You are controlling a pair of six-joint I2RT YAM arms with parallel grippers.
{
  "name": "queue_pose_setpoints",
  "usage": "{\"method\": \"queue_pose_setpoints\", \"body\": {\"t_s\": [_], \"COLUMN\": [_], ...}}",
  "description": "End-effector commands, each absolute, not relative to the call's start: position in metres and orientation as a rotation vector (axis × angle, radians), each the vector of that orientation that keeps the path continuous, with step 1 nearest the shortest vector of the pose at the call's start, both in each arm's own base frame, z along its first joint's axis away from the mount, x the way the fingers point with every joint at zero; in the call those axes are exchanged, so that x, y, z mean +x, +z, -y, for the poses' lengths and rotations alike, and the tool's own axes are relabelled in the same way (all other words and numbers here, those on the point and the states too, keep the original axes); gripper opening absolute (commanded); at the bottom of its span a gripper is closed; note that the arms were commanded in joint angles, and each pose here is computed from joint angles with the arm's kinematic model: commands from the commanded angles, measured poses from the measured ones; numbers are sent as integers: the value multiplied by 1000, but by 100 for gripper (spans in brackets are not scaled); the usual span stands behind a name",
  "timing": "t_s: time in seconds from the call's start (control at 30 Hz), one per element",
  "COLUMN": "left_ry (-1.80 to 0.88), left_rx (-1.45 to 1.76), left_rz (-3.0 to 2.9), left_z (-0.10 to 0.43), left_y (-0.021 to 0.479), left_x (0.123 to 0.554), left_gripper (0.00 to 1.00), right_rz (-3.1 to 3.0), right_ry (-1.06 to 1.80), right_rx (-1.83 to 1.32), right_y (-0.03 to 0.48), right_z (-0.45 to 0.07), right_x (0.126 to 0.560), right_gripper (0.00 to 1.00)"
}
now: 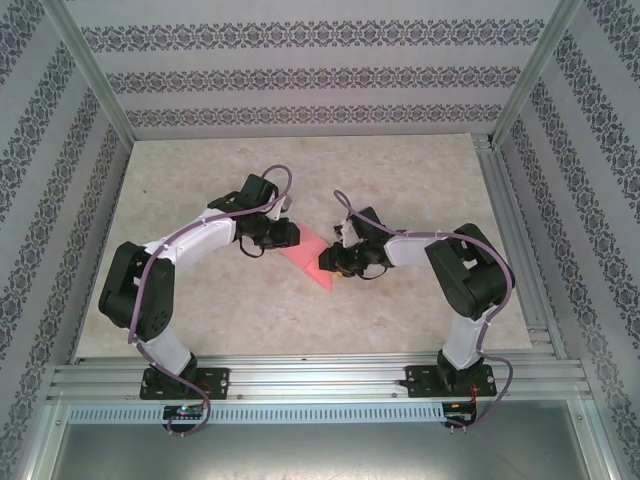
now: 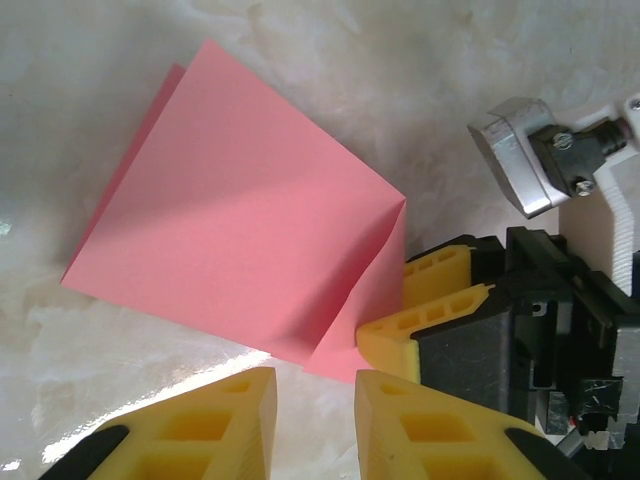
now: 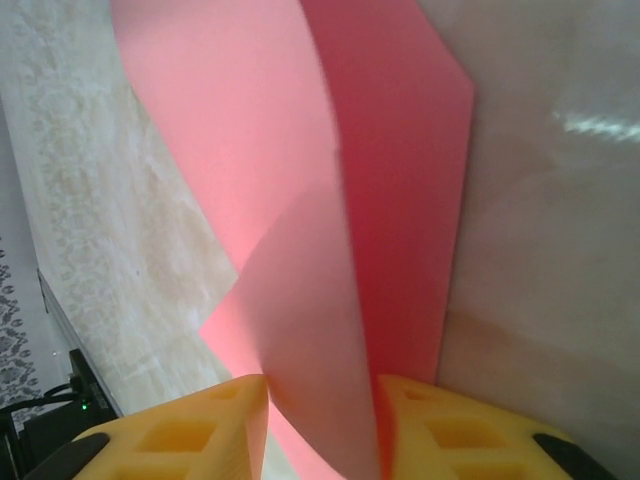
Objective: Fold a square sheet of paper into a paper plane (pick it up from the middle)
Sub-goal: Turn over the paper at the center of the table.
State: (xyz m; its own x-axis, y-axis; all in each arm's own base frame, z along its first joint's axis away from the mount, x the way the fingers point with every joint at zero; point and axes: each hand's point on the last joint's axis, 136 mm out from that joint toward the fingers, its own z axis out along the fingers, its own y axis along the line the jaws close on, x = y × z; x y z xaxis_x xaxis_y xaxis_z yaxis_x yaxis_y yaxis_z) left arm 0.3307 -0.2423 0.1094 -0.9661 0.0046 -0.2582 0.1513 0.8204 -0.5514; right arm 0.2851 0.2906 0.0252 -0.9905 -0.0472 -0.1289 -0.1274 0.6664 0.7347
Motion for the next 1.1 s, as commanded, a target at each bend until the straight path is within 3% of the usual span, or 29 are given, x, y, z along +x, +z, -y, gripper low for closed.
{"method": "queue_pose_setpoints", "body": {"t_s": [0.0, 0.1, 0.33, 0.43, 0.57, 0.7, 0.83, 1.07], "left_ry": [-874, -872, -845, -849, -839, -819, -783, -801], "left_rx": [88, 80, 10, -73, -227, -348, -415, -576], "left_rz": [-2711, -2713, -2673, -2628, -2556, -2504, -2476, -2394], "left_z": [239, 238, 226, 213, 186, 159, 141, 110], "left_y": [119, 118, 126, 134, 146, 151, 153, 155], "left_x": [339, 339, 345, 350, 358, 359, 357, 356], "left_gripper": [28, 28, 28, 28, 29, 29, 29, 30], "right_rz": [-2737, -2723, -2697, -2711, -2709, -2662, -2547, -2511], "right_ry": [1272, 1284, 1164, 940, 430, 182, -194, -656], "right_rx": [-219, -221, -256, -281, -364, -381, -543, -920], "right_y": [31, 37, 65, 80, 95, 116, 136, 94], "right_z": [-301, -302, -289, -266, -212, -185, -180, -224], "right_x": [285, 286, 287, 289, 293, 297, 302, 296], "right_gripper": [27, 17, 6, 6, 4, 4, 4, 5]}}
